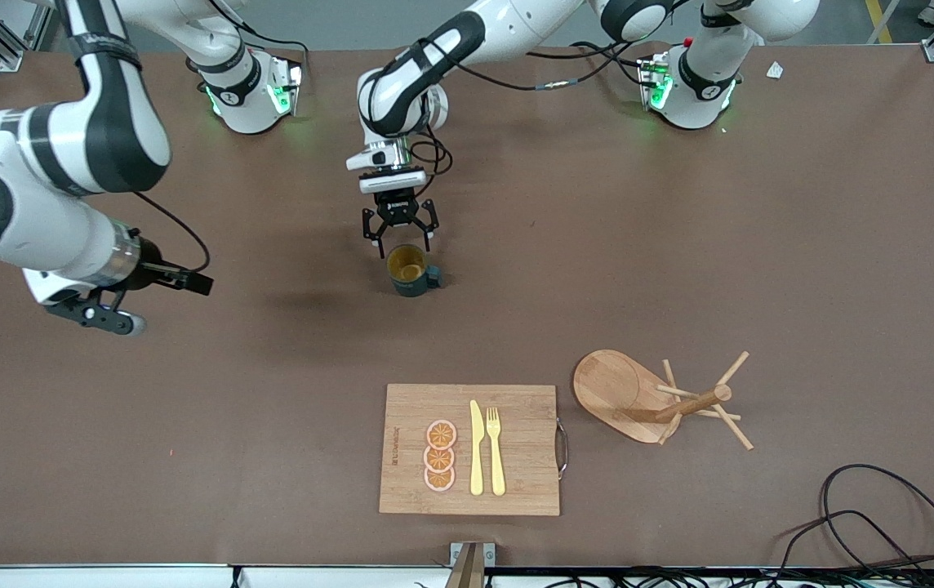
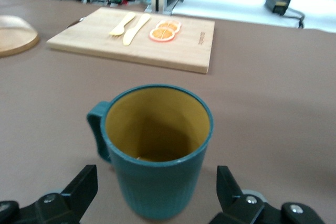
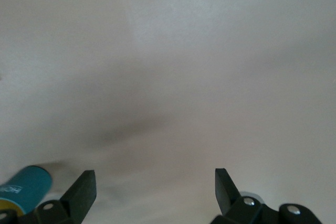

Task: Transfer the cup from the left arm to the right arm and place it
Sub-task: 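Open the left gripper and raise it away from the mug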

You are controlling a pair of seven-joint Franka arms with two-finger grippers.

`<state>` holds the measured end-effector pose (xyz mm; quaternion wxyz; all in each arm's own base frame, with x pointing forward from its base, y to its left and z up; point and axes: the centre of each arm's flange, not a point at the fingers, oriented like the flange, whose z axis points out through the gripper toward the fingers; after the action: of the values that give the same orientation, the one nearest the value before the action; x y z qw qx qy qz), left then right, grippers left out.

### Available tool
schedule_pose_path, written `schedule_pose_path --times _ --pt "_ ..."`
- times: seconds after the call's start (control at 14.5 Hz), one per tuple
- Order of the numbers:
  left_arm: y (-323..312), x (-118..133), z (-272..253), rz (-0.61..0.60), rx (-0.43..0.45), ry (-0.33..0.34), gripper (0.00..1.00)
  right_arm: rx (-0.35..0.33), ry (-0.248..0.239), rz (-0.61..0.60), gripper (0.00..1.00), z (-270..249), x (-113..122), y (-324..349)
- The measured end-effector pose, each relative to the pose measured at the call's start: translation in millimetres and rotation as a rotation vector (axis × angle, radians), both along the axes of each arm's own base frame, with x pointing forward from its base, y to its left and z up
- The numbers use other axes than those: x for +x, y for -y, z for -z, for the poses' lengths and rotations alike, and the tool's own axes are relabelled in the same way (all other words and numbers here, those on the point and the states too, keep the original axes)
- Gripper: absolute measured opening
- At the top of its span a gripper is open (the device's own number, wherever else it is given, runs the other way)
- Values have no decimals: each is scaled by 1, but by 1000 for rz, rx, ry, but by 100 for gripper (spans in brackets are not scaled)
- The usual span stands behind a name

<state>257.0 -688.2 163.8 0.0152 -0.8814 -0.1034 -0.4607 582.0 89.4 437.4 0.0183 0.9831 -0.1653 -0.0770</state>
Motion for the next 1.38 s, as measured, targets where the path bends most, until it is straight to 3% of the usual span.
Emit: schedule_pose_path --times 0.14,0.34,0.89,1.1,1.38 --pt "5 -4 -32 -27 -10 -83 100 -15 14 62 100 3 -4 -30" --pt "3 0 -81 -36 -12 -154 100 -34 38 170 100 7 -13 -68" --pt "-71 55 -227 13 -7 -315 100 -47 64 312 100 18 -12 -67" --pt "-115 99 -276 47 7 -419 100 -59 67 425 100 18 -13 -71" --pt "-198 185 -347 114 -21 -543 100 -76 62 681 100 25 -22 -109"
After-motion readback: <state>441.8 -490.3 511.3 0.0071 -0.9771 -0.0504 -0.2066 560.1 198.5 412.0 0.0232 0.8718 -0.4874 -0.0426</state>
